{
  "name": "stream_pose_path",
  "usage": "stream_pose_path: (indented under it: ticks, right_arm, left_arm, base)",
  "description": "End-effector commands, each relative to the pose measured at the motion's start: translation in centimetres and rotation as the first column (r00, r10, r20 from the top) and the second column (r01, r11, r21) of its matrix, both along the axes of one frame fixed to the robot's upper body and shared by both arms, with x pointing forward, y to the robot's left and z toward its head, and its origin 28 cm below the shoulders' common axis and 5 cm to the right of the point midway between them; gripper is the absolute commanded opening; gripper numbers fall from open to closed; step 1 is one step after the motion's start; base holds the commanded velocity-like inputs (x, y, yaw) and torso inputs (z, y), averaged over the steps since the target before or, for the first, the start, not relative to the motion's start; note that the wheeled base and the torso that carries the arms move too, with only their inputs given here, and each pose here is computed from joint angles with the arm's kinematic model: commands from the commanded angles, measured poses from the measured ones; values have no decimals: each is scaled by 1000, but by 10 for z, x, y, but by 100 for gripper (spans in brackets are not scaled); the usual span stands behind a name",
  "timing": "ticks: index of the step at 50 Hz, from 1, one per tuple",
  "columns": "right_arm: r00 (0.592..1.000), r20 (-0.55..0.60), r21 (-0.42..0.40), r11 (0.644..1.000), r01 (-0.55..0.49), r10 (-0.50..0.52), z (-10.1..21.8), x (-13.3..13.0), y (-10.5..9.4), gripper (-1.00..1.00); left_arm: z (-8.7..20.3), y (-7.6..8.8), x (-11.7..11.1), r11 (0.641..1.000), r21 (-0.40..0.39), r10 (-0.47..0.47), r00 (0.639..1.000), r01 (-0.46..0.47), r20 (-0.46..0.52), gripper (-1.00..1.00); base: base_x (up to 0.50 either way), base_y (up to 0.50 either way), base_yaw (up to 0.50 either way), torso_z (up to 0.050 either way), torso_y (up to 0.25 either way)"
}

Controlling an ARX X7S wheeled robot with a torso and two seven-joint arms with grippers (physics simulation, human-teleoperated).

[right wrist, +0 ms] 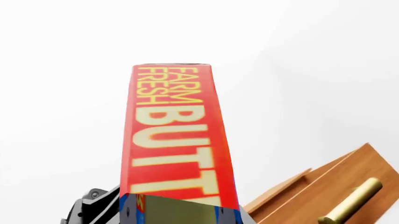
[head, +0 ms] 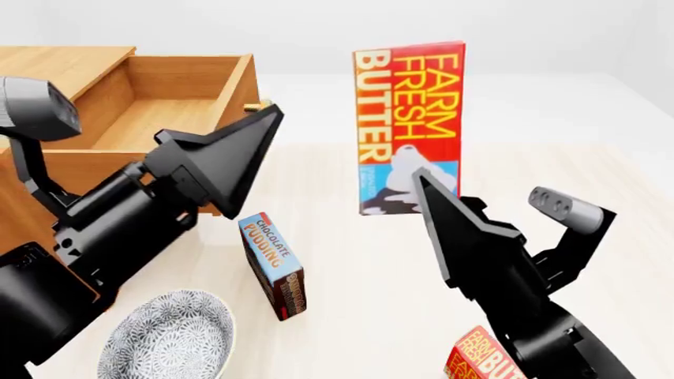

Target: Put the butter at the front in the top drawer of the cabinet and close it.

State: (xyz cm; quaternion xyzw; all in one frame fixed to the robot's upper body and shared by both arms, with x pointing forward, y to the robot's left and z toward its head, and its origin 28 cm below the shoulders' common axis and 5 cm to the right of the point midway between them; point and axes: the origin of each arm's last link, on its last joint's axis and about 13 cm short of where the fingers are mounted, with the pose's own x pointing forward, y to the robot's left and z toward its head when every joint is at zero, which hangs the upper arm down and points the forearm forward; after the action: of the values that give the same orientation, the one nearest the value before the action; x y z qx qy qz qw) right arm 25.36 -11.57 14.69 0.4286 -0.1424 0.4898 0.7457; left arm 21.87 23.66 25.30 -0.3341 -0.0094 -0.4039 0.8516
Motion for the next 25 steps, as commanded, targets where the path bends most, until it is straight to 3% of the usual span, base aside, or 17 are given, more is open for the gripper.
stream_pose_path:
  ticks: [1, 25]
  right_arm:
    - [999, 43, 30, 999, -31, 30, 6, -2, -1, -100]
    - [998, 41, 20, 998, -51, 50, 5, 2, 5, -100]
  left_arm:
    - [-2, -2, 3, 999, -18, -46, 999, 45, -20, 100]
    - [-4, -5, 4, 990, -48, -135, 990, 134, -28, 100]
  base:
    - [0, 0, 0, 0, 0]
    - [0, 0, 0, 0, 1]
